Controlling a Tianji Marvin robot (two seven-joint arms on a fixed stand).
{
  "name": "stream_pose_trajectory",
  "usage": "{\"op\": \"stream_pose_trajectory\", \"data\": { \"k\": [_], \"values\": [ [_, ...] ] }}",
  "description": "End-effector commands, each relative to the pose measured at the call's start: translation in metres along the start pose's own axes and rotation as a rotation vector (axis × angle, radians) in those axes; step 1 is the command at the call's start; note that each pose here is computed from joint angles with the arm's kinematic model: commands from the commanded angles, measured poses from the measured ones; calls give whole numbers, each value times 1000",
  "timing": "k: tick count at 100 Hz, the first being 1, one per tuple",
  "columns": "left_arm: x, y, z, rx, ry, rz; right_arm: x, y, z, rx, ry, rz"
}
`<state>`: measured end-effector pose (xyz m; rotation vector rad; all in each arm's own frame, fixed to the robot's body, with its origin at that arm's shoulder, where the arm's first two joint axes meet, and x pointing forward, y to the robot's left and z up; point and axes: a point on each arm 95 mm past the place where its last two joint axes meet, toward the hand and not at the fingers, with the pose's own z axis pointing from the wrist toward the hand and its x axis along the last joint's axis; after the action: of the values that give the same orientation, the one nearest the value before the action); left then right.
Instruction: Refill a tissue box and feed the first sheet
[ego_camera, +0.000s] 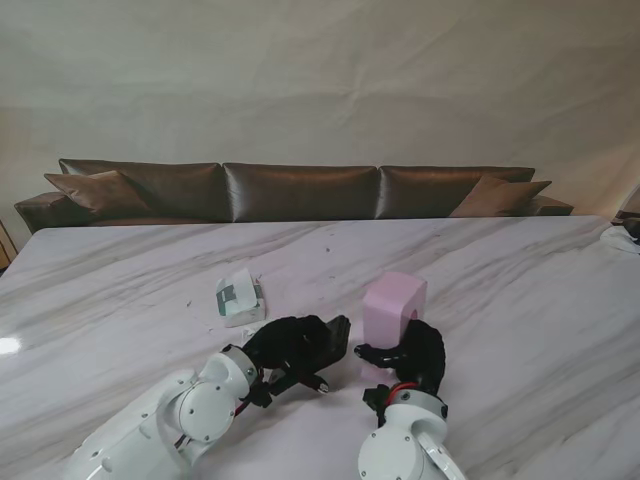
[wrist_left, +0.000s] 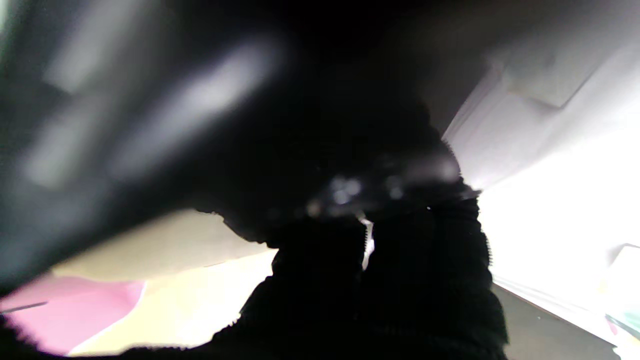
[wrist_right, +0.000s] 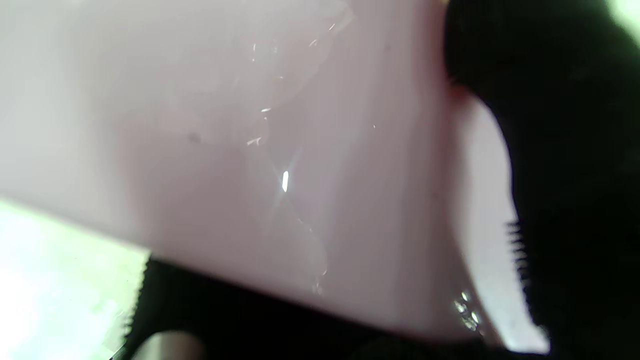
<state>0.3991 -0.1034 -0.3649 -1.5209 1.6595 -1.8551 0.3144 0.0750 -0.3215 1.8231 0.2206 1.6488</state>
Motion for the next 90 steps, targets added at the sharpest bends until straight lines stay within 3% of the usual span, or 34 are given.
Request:
{"op": "stream_pose_trajectory", "data": {
  "k": [1, 34, 90],
  "values": [
    [-2, 5, 1, -24, -5, 14, 0, 0, -1, 15, -1, 10],
    [3, 20, 5, -113, -5, 63, -5, -2, 1, 12, -13, 28],
    [10, 31, 6, -195, 8, 125, -12, 5, 4, -12, -27, 21]
  ]
}}
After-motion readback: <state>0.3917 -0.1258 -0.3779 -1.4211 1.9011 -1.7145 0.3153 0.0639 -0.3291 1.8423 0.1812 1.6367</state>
